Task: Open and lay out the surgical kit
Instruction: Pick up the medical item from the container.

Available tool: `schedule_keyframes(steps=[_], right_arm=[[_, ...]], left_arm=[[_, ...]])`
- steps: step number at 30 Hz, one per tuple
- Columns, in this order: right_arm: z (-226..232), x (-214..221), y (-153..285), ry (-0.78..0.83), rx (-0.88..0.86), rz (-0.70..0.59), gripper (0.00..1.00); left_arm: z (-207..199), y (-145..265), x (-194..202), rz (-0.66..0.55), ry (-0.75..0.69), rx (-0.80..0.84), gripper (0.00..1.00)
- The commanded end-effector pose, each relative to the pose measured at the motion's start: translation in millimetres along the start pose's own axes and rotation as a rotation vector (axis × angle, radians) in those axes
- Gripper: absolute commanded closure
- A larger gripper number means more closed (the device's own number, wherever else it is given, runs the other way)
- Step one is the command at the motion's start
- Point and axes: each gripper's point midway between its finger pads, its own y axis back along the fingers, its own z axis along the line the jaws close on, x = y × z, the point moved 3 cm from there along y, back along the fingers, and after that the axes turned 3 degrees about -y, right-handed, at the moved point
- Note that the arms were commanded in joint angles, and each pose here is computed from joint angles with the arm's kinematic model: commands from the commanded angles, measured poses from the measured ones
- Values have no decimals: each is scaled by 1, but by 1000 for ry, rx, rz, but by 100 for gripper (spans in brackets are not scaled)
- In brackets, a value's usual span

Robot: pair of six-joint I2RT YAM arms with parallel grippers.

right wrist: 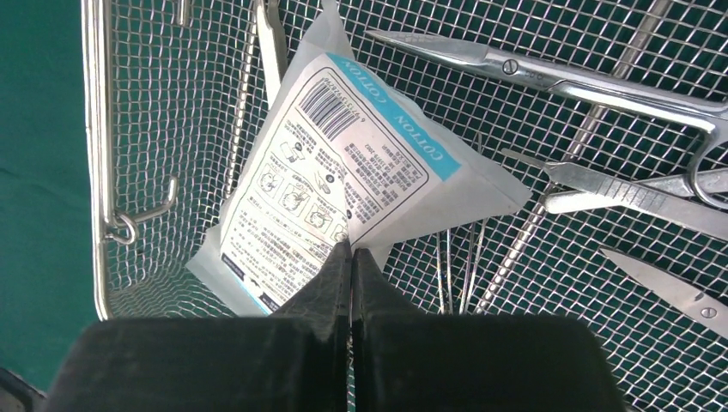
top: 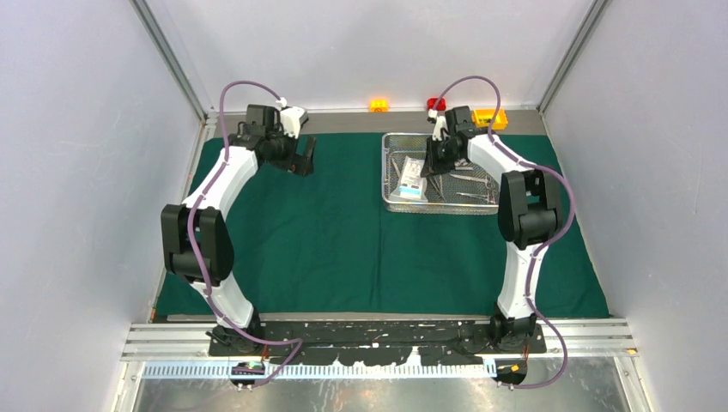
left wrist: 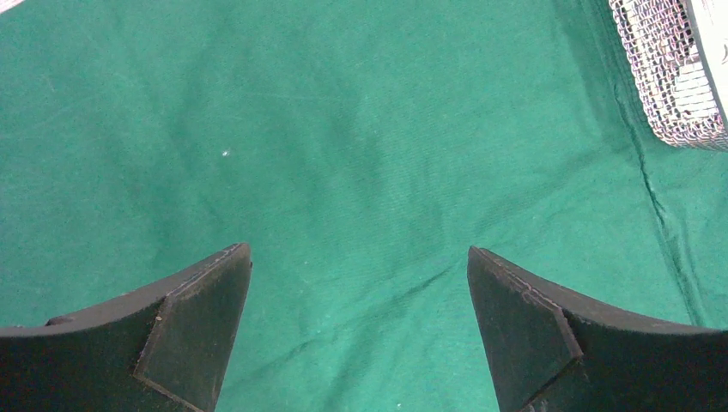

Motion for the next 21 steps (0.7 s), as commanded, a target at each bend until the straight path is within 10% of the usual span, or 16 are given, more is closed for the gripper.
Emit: schedule_keyframes(steps=[1, 12, 21], right_arm=[[17, -31, 29, 52, -10, -93, 99], [14, -46, 137, 120, 1, -225, 99], [-24, 44, 221, 145, 28, -125, 99]], left_arm=[[-4, 24, -21, -75, -6, 4, 0], [-3, 36, -35, -112, -27, -12, 0], [-1, 30, -44, -137, -15, -6, 0]])
